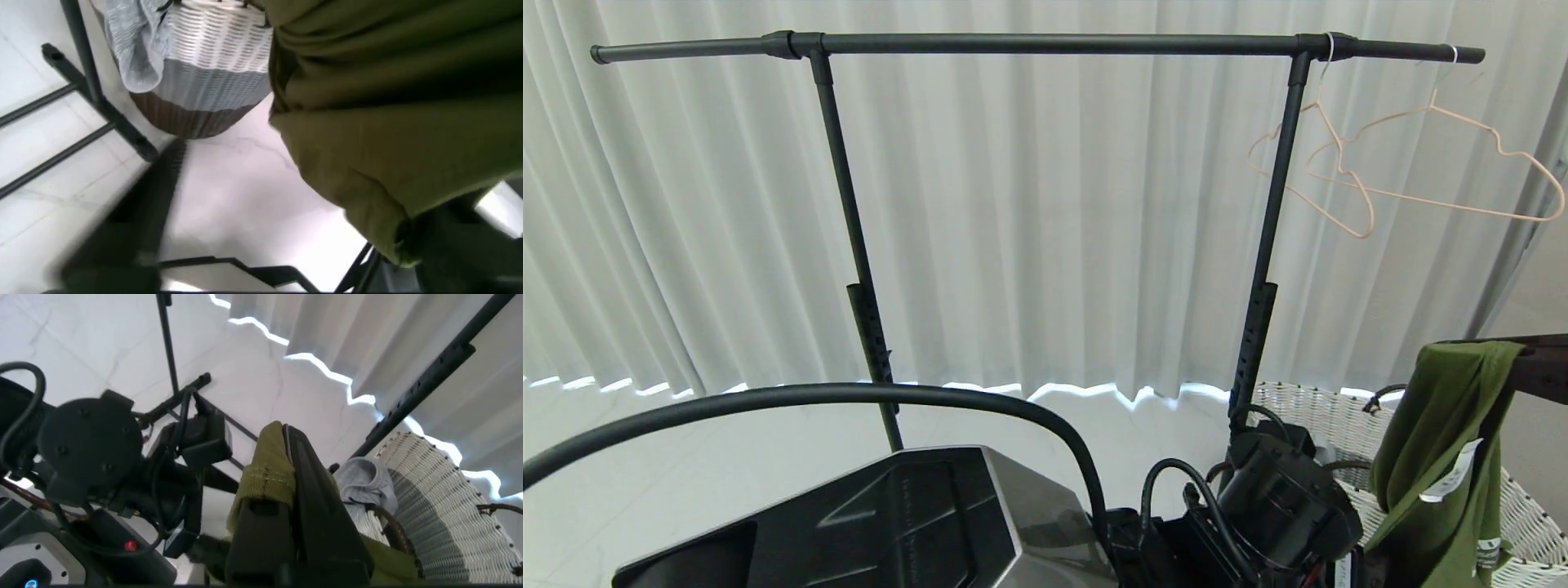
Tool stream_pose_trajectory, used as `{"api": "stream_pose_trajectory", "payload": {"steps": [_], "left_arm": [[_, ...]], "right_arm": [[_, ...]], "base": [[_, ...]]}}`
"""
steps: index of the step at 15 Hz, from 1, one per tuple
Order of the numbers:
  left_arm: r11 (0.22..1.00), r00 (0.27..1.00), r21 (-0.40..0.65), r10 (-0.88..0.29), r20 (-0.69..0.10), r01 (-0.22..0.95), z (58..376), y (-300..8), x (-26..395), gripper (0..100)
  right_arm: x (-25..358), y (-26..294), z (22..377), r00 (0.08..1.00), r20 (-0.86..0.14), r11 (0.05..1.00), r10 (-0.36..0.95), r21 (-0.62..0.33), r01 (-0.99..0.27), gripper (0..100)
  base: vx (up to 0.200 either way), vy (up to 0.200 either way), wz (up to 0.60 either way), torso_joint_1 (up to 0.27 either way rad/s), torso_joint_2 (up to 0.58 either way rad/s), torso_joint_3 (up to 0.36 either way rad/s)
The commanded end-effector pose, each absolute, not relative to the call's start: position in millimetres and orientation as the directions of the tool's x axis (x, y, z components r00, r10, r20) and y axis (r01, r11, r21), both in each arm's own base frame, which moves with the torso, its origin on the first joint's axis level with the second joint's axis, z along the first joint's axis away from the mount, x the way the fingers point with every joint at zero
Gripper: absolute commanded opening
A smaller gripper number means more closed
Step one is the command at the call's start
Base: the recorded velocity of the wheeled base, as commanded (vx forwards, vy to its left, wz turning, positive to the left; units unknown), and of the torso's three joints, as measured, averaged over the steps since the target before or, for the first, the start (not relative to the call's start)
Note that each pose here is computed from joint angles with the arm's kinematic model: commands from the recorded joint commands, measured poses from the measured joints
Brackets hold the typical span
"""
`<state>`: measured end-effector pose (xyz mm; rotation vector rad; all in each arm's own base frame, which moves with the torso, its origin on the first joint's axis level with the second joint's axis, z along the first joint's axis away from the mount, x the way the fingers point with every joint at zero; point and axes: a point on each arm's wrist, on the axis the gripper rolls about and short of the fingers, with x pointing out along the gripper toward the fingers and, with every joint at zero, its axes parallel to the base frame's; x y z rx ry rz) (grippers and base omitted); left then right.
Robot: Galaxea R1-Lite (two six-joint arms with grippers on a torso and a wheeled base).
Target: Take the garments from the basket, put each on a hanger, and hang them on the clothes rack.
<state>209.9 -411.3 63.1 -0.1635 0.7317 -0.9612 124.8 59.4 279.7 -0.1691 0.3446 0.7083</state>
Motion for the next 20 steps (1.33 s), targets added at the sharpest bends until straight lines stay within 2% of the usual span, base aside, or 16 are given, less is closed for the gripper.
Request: {"api": "stream_pose_trajectory", "payload": {"steps": [1, 3, 6, 8, 10, 12, 15, 16, 18, 19, 20], "left_arm": [[0.585, 0.356, -0.434, -0.789, -0.5, 0.685, 60.8, -411.3, 209.9, 0], [0.593, 0.356, -0.429, -0.781, -0.514, 0.681, 60.6, -406.1, 205.8, 0], [0.597, 0.36, -0.428, -0.778, -0.515, 0.678, 79.5, -385.7, 196.3, 0], [0.599, 0.394, -0.436, -0.787, -0.474, 0.671, 117.7, -354.9, 184.5, 0], [0.616, 0.443, -0.423, -0.781, -0.441, 0.664, 141.9, -332.0, 173.1, 0], [0.612, 0.476, -0.422, -0.788, -0.389, 0.668, 181.1, -287.5, 150.7, 0], [0.657, 0.513, -0.395, -0.752, -0.415, 0.643, 210.1, -233.7, 123.1, 0], [0.683, 0.538, -0.374, -0.728, -0.426, 0.628, 217.0, -222.1, 118.5, 0], [0.791, 0.636, -0.177, -0.584, -0.504, 0.586, 218.2, -196.5, 110.9, 0], [0.811, 0.663, -0.134, -0.55, -0.508, 0.57, 219.0, -192.1, 109.2, 0], [0.837, 0.72, -0.077, -0.509, -0.472, 0.541, 229.0, -182.7, 105.7, 0]], "right_arm": [[121.9, 58.1, 281.0, 0.711, -0.356, 0.751, 0.607, -0.036, -0.659, 0], [122.1, 57.7, 280.6, 0.714, -0.358, 0.755, 0.602, -0.037, -0.655, 0], [123.4, 55.6, 275.6, 0.721, -0.373, 0.768, 0.584, -0.036, -0.64, 0], [124.5, 55.4, 278.0, 0.734, -0.346, 0.77, 0.585, -0.048, -0.636, 0], [125.0, 55.5, 278.3, 0.745, -0.316, 0.771, 0.587, -0.062, -0.634, 0], [122.4, 54.5, 273.3, 0.748, -0.307, 0.769, 0.588, -0.074, -0.635, 0], [113.1, 50.8, 262.2, 0.744, -0.323, 0.75, 0.585, -0.133, -0.648, 0], [110.1, 49.9, 258.9, 0.742, -0.327, 0.74, 0.586, -0.157, -0.654, 0], [106.0, 48.8, 254.0, 0.737, -0.334, 0.726, 0.588, -0.183, -0.663, 0], [105.8, 49.1, 254.0, 0.735, -0.334, 0.721, 0.591, -0.19, -0.666, 0], [104.8, 51.3, 254.6, 0.724, -0.331, 0.7, 0.605, -0.211, -0.682, 0]], "base": [[0.0, 0.0, 0.0, 0.0, 0.0, 0.0], [0.0, 0.0, 0.0, 0.0, 0.0, 0.0], [0.0, 0.0, 0.0, 0.0, 0.0, 0.0], [0.0, 0.0, 0.0, 0.0, 0.0, 0.0], [0.0, 0.0, 0.0, 0.0, 0.0, 0.0], [0.0, 0.0, 0.0, 0.0, 0.0, 0.0], [0.0, 0.0, 0.0, 0.0, 0.0, 0.0], [0.0, 0.0, 0.0, 0.0, 0.0, 0.0], [0.0, 0.0, 0.0, 0.0, 0.0, 0.0], [0.0, 0.0, 0.0, 0.0, 0.0, 0.0], [0.0, 0.0, 0.0, 0.0, 0.0, 0.0]]}}
